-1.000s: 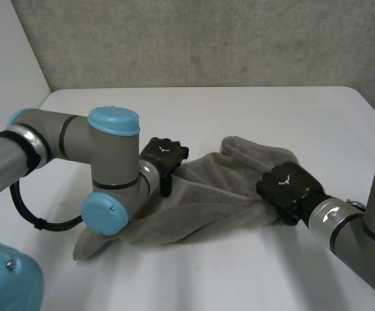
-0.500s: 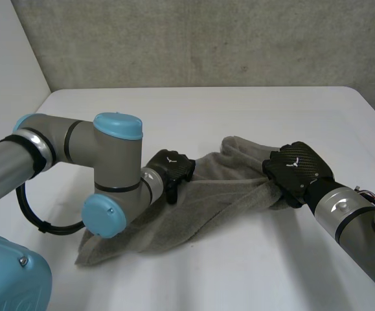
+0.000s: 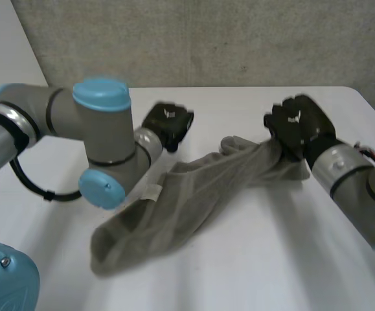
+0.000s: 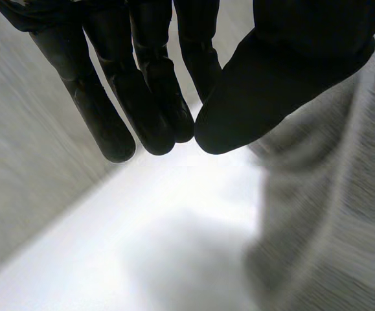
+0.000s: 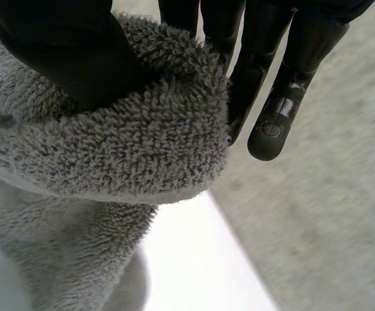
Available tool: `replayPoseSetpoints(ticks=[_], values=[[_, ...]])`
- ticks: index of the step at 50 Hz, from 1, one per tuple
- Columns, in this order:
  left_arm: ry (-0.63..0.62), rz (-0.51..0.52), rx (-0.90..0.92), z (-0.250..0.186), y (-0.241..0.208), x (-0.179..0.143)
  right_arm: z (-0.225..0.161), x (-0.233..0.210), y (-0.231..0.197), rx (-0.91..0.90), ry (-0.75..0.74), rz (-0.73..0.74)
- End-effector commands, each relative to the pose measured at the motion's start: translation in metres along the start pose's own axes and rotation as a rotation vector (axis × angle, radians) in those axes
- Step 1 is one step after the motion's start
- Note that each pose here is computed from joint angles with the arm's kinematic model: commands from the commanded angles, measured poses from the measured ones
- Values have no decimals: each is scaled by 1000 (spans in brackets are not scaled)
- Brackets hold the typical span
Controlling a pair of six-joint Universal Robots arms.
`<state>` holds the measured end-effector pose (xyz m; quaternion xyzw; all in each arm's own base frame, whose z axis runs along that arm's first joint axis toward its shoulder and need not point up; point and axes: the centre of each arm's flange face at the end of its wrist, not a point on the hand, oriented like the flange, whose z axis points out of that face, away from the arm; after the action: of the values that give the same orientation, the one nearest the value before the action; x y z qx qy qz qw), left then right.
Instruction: Fold the towel.
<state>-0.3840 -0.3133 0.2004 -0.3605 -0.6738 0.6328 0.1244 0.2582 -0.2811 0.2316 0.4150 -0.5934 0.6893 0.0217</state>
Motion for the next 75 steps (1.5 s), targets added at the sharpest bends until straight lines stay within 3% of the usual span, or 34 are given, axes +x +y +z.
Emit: replayPoseSetpoints(ticks=[1,3,8,19,27,36,41,43,47,51,52,54,59,63,65,66,68,70,75], values=[[28,-11,-28,-5,2,8,11,8,-3,15,41,-8],[71,-23,-145,-17,25,18,5,-1,4,-13,12,1],[100,-75,-208,-21,45,29,-7,-2,-2,-1,0,1],[131,-304,-186,-4,58,40,-37,4,-26,67,11,-17],[201,-327,-198,-4,65,53,-42,7,-27,72,19,-23],[184,-321,-151,0,57,52,-39,7,-27,77,21,-30],[71,-302,-32,5,26,29,-24,10,-23,75,31,-34],[-42,-286,85,6,-8,3,-17,12,-22,79,38,-35],[-140,-273,248,3,-54,-31,1,24,-28,117,78,-48],[-215,-232,467,-19,-125,-67,23,58,-62,321,264,-74],[-216,-232,467,-19,-125,-67,23,58,-63,322,265,-74],[-248,-215,563,-40,-160,-80,29,76,-84,499,391,-74],[-252,-214,533,-56,-162,-83,29,83,-94,606,429,-39],[-258,-222,388,-61,-127,-87,29,75,-83,560,339,30],[-238,-237,230,-70,-88,-79,26,43,-60,422,124,100],[-238,-237,229,-70,-88,-79,26,43,-60,421,123,100],[-221,-246,150,-73,-65,-72,18,14,-34,272,-51,142],[-168,-260,2,-81,-20,-53,13,1,-22,198,-122,150],[-91,-262,-157,-95,30,-30,-5,-35,14,-6,-297,122]])
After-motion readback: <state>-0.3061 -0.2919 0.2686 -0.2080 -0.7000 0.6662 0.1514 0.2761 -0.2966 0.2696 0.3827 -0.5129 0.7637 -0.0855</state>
